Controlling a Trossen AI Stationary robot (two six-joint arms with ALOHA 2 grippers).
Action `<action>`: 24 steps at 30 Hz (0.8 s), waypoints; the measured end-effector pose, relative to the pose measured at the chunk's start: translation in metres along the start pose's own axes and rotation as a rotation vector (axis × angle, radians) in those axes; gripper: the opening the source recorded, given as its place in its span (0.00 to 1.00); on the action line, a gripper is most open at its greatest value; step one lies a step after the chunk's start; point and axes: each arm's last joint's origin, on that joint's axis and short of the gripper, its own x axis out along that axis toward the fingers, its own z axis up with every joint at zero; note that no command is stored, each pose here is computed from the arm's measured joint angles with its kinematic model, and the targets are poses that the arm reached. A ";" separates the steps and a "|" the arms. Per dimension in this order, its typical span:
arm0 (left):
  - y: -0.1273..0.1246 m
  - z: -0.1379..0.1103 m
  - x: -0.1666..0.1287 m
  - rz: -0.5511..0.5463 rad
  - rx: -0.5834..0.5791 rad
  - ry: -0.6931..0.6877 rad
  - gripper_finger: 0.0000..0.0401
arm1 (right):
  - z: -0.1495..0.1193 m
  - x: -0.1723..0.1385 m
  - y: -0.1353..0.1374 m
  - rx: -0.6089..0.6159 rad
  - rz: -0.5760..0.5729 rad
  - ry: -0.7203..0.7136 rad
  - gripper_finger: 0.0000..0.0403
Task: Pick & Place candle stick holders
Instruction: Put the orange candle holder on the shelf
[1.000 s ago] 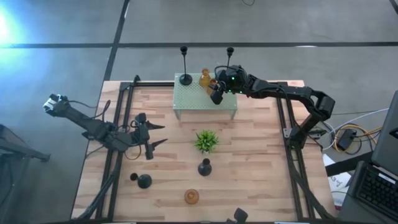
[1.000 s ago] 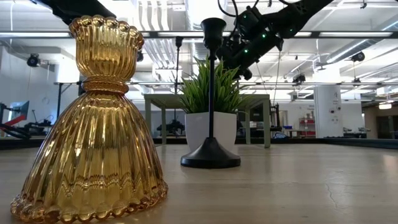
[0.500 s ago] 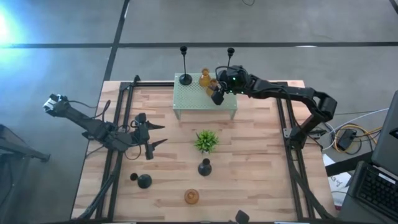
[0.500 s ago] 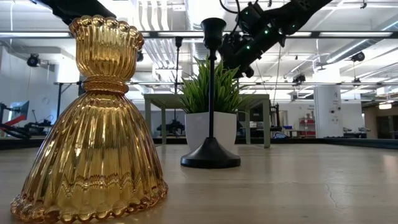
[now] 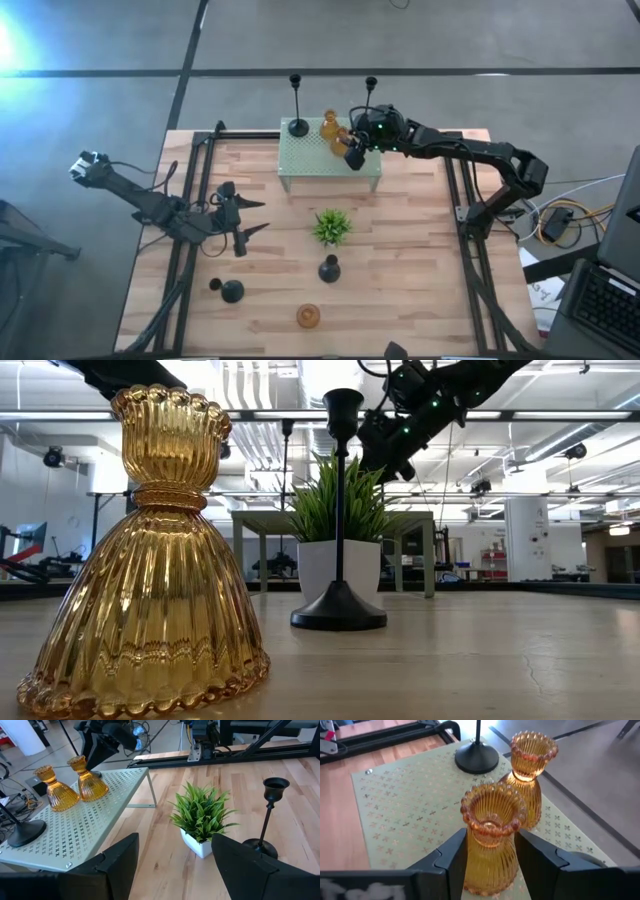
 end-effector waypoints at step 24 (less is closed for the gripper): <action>-0.002 0.001 0.000 -0.067 -0.002 0.007 0.63 | -0.019 -0.110 0.038 0.055 0.147 -0.021 0.24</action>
